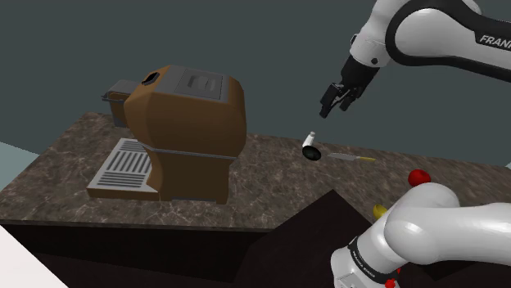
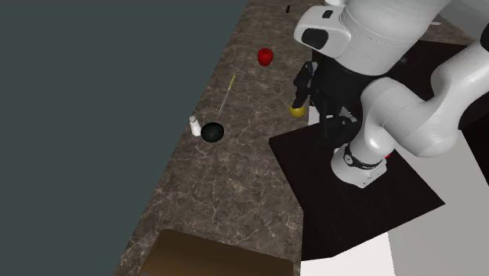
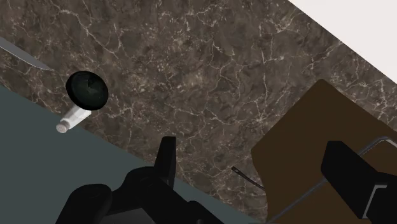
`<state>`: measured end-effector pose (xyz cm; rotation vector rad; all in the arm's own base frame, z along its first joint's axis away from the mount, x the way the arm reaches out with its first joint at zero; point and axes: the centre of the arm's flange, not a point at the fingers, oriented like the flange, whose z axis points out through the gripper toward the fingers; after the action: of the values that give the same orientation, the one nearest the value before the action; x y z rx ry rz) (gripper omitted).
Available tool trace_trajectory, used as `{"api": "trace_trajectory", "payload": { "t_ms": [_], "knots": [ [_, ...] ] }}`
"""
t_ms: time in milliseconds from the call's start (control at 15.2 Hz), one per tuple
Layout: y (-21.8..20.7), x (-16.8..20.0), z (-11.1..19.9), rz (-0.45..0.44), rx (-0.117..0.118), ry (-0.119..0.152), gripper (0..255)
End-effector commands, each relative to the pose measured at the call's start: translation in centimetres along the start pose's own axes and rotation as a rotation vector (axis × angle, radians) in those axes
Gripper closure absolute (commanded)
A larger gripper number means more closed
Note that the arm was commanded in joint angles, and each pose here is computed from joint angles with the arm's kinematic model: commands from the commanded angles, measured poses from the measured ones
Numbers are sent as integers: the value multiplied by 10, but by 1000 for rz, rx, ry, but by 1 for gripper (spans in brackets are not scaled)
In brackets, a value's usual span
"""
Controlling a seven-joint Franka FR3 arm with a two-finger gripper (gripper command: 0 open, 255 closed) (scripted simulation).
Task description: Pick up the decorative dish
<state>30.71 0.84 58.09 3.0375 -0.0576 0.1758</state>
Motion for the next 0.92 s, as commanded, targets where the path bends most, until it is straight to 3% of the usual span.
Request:
{"api": "trace_trajectory", "payload": {
  "t_ms": [0, 858],
  "knots": [
    [0, 0, 0, 0, 0, 0, 0],
    [110, 32, 134, -93, 39, -38, 0]
  ]
}}
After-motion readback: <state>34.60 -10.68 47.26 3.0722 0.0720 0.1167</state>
